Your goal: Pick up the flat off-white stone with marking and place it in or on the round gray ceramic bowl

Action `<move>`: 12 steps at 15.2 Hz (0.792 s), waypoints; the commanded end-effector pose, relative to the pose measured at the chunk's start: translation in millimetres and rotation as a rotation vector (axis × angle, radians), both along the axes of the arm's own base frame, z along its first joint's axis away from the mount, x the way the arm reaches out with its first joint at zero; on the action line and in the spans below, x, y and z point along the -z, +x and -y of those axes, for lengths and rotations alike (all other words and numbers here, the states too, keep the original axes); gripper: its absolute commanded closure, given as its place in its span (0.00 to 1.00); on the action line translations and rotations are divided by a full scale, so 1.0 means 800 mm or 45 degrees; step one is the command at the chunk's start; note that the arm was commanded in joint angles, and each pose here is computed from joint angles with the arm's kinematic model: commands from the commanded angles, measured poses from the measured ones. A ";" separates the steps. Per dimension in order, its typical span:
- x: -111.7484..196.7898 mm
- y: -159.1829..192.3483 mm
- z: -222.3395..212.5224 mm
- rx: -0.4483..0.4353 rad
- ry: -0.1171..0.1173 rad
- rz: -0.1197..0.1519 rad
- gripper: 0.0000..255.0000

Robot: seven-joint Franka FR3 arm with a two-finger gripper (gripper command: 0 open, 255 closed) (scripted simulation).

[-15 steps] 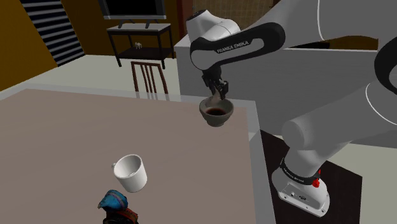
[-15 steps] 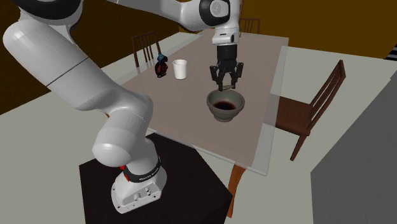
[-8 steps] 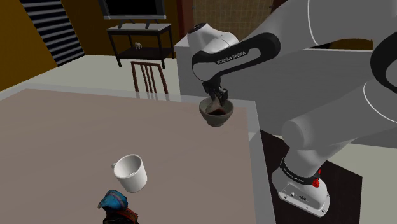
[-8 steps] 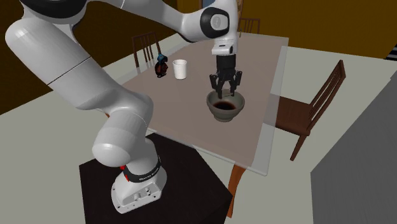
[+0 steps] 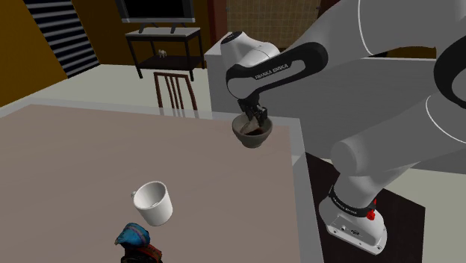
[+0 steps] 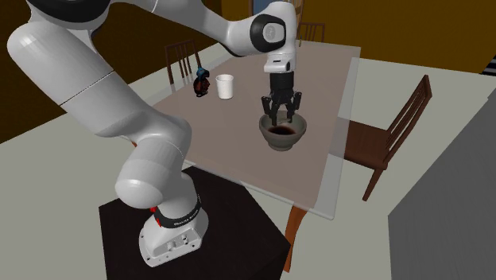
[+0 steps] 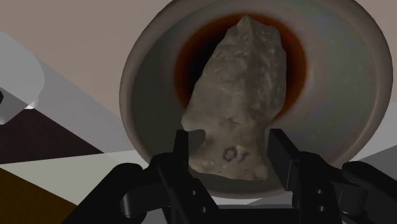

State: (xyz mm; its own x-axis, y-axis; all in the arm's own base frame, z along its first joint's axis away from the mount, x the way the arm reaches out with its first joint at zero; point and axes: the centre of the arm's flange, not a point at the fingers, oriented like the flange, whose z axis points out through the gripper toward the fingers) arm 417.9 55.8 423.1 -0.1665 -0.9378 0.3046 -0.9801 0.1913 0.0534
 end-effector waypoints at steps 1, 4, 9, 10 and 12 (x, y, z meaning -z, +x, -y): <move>0.000 0.000 0.000 -0.001 0.000 0.000 1.00; 0.000 0.000 0.000 -0.001 0.000 0.000 0.00; -0.031 0.004 -0.010 -0.001 0.000 0.000 0.00; -0.047 0.005 -0.015 -0.001 0.000 0.000 0.00; -0.059 0.007 -0.018 -0.001 0.000 0.000 0.00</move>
State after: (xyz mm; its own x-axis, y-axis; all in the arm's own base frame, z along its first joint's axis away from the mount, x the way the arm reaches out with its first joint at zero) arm 423.7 66.6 464.0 -0.1665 -0.9379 0.3042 -0.9802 0.1909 0.0520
